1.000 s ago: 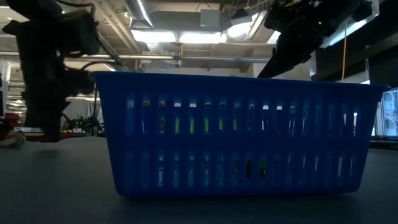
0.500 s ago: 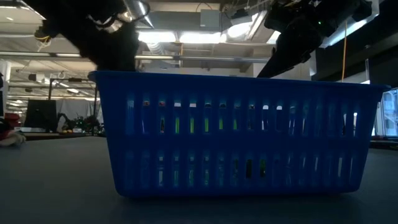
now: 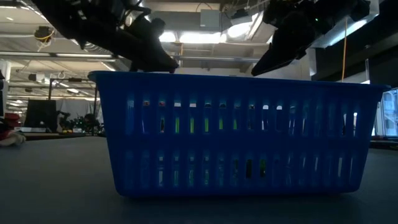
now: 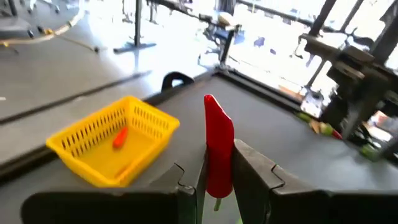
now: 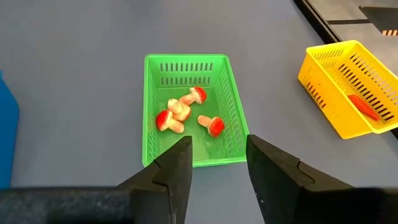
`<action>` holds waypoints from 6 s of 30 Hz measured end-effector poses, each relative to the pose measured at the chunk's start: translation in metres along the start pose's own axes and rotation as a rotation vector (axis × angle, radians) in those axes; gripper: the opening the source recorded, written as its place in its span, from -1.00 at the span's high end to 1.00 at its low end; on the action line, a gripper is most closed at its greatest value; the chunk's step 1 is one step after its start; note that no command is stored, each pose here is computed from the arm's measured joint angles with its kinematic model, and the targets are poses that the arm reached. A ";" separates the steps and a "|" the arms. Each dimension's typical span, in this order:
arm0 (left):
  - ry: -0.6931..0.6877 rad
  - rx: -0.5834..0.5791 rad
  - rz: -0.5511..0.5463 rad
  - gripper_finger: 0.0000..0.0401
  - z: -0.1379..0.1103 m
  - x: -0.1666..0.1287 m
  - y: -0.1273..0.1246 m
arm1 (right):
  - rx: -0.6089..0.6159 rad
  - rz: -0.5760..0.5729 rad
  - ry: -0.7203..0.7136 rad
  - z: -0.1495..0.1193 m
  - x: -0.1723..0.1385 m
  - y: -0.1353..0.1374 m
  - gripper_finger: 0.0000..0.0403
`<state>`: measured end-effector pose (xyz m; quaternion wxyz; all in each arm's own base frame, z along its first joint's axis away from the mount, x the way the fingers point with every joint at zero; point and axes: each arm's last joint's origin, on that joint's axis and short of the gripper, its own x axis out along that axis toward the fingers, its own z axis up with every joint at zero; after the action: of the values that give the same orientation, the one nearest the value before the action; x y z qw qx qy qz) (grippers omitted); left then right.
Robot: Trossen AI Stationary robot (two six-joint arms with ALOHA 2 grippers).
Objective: Sort produce into baskets
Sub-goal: Put the red chili pepper into the yellow bin, then put the brown mushroom into the green bin
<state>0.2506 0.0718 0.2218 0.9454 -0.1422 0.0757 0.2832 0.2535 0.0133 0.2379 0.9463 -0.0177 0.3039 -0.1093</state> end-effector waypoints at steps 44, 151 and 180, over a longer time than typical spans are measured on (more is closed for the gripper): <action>0.252 0.069 0.277 0.26 -0.014 0.135 0.076 | -0.009 0.001 -0.016 0.002 0.000 0.000 0.25; 0.785 0.214 -0.181 0.93 -0.011 -0.059 -0.051 | -0.007 0.002 -0.017 0.002 0.000 0.000 0.25; 0.347 0.319 -0.205 0.91 -0.041 0.031 -0.084 | -0.006 0.002 -0.018 0.002 0.000 0.000 0.25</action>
<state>0.3205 0.0073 0.1952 0.9525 -0.0445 0.2658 0.1418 0.2545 0.0133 0.2395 0.9490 -0.0215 0.2956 -0.1074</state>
